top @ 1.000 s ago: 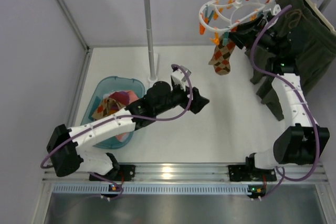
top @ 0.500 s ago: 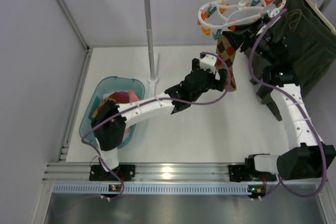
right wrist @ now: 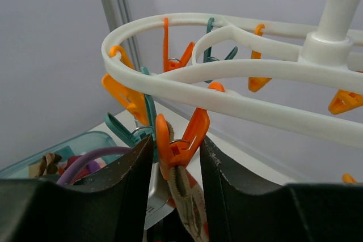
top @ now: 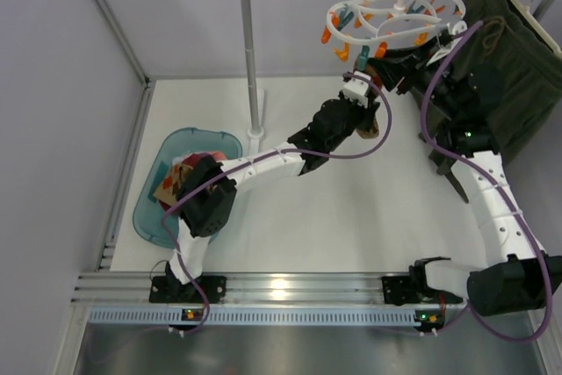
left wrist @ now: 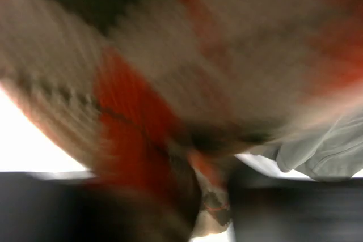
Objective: Remove the socks clipped to the hanger
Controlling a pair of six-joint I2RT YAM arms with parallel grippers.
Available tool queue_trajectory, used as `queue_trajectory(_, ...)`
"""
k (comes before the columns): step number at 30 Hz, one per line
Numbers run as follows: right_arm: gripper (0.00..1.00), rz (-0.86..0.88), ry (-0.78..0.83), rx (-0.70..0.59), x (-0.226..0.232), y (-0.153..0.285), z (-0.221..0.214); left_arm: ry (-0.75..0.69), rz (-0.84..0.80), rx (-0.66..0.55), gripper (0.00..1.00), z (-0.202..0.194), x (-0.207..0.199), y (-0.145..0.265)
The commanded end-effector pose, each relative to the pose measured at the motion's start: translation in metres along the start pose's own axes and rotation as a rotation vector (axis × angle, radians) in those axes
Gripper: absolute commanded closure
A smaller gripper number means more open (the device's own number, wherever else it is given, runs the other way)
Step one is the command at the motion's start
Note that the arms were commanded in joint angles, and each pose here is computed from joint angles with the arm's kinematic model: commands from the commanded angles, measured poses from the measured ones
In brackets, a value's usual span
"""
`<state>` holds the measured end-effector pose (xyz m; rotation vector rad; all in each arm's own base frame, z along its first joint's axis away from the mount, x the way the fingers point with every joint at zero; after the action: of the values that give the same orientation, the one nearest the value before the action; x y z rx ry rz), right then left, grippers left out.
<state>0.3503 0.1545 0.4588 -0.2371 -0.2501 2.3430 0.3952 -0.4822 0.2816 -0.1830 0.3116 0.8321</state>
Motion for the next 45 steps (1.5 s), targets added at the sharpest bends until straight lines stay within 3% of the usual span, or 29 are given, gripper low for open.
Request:
queue_trajectory(1, 0.64, -0.002, 0.007, -0.034, 0.009, 0.002, 0.013, 0.034, -0.098, -0.113, 0.83, 0.037, -0.026, -0.007)
queue_trajectory(2, 0.63, -0.015, 0.023, -0.029, 0.006, 0.001, 0.012, 0.043, -0.103, -0.107, 1.00, 0.036, -0.026, -0.003)
queue_trajectory(11, 0.52, 0.012, 0.059, -0.045, 0.003, -0.006, 0.015, 0.144, -0.186, -0.024, 1.00, 0.025, -0.038, 0.028)
queue_trajectory(25, 0.46, -0.071, 0.122, -0.007, -0.031, -0.023, 0.008, 0.214, -0.292, 0.050, 1.00, 0.018, -0.049, 0.045)
queue_trajectory(29, 0.56, -0.067, 0.115, -0.042, -0.032, -0.028, 0.018, 0.230, -0.302, 0.063, 1.00, 0.016, -0.051, 0.049)
queue_trajectory(34, 0.83, -0.054, 0.109, -0.058, -0.030, -0.029, 0.025, 0.230, -0.288, 0.068, 1.00, 0.013, -0.047, 0.053)
queue_trajectory(38, 0.95, -0.061, 0.101, -0.055, -0.030, -0.028, 0.020, 0.272, -0.205, 0.065, 1.00, 0.011, -0.025, 0.062)
queue_trajectory(40, 0.94, -0.066, 0.088, -0.054, -0.030, -0.027, 0.017, 0.297, -0.145, 0.083, 1.00, 0.002, -0.005, 0.077)
queue_trajectory(42, 0.80, -0.056, 0.079, -0.055, -0.027, -0.026, 0.014, 0.319, -0.052, 0.081, 1.00, 0.001, 0.022, 0.087)
queue_trajectory(45, 0.68, -0.048, 0.064, -0.051, -0.025, -0.023, 0.007, 0.272, 0.170, 0.142, 1.00, -0.013, 0.066, 0.115)
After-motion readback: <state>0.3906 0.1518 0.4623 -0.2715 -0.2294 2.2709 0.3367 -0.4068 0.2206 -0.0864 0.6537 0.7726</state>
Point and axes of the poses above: each gripper's point midway between its finger pads, its own y axis back along the fingers, its own x axis along the line the jaws close on, z = x × y, the point moved 1 cm from there along y, back along the fingers, and after that the axes turned 10 degrees about y, right-handed, at the moved point
